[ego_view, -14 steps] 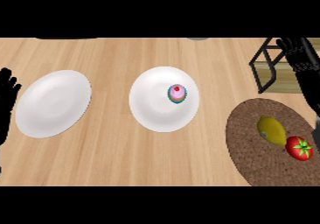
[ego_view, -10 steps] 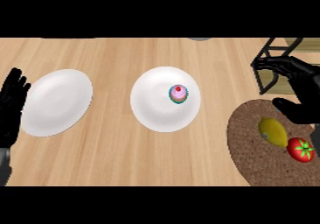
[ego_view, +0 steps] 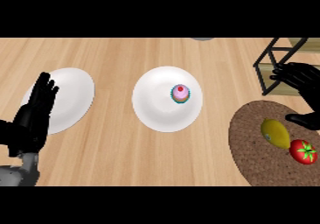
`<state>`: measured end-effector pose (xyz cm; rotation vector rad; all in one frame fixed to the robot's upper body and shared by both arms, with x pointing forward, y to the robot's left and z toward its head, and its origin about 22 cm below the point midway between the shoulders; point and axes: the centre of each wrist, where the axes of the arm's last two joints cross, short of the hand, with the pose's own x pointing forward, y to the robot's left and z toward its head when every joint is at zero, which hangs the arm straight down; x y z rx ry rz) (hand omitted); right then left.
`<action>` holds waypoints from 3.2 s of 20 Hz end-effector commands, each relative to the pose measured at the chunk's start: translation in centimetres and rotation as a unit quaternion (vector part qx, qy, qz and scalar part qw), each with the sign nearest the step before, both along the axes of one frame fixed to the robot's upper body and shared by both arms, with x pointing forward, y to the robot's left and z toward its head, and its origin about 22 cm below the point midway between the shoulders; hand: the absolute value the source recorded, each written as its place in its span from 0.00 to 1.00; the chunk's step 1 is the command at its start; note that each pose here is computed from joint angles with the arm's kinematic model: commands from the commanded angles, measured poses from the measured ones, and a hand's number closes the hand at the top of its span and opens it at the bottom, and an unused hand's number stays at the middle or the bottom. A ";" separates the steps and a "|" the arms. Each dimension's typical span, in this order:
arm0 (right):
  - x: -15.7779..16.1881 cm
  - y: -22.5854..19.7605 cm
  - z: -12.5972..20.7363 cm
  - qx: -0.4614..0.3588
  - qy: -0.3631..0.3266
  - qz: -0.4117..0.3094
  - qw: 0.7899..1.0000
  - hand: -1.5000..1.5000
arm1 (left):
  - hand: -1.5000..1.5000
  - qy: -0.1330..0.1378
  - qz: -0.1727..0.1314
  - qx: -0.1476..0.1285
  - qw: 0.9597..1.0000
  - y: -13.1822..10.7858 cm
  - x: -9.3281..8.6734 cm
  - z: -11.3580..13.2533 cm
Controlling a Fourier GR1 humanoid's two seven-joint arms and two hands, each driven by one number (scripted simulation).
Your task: Pick the lemon from the placemat and place it in the tiered shelf
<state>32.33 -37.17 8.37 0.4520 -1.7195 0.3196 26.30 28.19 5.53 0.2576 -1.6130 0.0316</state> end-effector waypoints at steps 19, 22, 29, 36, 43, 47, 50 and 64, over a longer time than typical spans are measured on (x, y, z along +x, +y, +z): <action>-4.8 3.4 14.5 -0.539 -0.141 0.151 0.816 0.00 | 0.50 0.005 0.011 -0.009 1.000 -1.7 -0.8 -1.4; -5.7 3.7 11.6 -0.557 -0.122 0.133 0.811 0.00 | 0.50 0.000 -0.001 -0.006 1.000 -0.6 -1.4 0.2; -6.2 5.3 9.6 -0.639 -0.138 0.095 0.751 0.00 | 0.50 0.002 -0.006 -0.016 1.000 -1.6 -1.7 -0.1; -4.7 5.0 7.3 -0.699 -0.111 0.070 0.703 0.00 | 0.50 0.003 -0.011 -0.006 1.000 -1.7 -1.0 0.9; -4.3 5.4 2.3 -0.676 -0.109 0.080 0.724 0.00 | 0.50 0.002 -0.002 -0.012 1.000 -0.3 0.6 -0.1; -3.4 2.8 2.5 -0.677 -0.108 0.089 0.723 0.00 | 0.50 0.002 -0.001 -0.009 1.000 -1.1 -1.3 1.7; -4.0 3.2 0.0 -0.690 -0.101 0.095 0.710 0.00 | 0.50 0.002 -0.003 -0.006 1.000 -1.4 -0.9 -1.1; -2.8 2.6 -1.7 -0.656 -0.119 0.091 0.740 0.00 | 0.50 0.010 -0.001 -0.009 1.000 0.1 -1.9 0.5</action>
